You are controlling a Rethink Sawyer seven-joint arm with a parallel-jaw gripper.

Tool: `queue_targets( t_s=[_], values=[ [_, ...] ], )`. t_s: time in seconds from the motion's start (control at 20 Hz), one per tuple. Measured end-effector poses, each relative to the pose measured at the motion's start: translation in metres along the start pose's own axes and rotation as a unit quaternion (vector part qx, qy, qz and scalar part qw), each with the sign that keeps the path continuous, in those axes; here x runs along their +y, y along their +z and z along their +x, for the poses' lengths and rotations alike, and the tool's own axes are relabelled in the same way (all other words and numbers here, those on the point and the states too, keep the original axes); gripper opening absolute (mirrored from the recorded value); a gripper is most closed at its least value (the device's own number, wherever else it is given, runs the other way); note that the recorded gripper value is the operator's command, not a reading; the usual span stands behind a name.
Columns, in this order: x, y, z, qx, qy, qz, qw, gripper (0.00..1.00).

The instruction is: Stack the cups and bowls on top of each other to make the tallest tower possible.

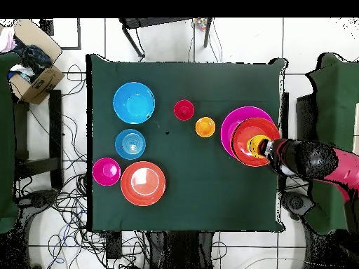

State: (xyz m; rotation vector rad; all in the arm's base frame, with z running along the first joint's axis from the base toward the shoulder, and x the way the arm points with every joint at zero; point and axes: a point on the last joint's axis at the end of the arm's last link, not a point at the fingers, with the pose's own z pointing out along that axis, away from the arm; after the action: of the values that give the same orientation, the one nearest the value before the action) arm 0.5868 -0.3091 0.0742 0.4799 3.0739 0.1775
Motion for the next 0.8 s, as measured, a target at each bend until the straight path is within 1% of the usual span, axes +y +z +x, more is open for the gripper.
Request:
queue_targets(
  t_s=[0.55,0.8],
  values=[
    [-0.0030,-0.0006,-0.0002,-0.001,0.001,0.000,1.0000,0.00],
    [-0.0071,0.0019,0.0019,-0.002,-0.007,0.009,0.9999,0.00]
  ],
)
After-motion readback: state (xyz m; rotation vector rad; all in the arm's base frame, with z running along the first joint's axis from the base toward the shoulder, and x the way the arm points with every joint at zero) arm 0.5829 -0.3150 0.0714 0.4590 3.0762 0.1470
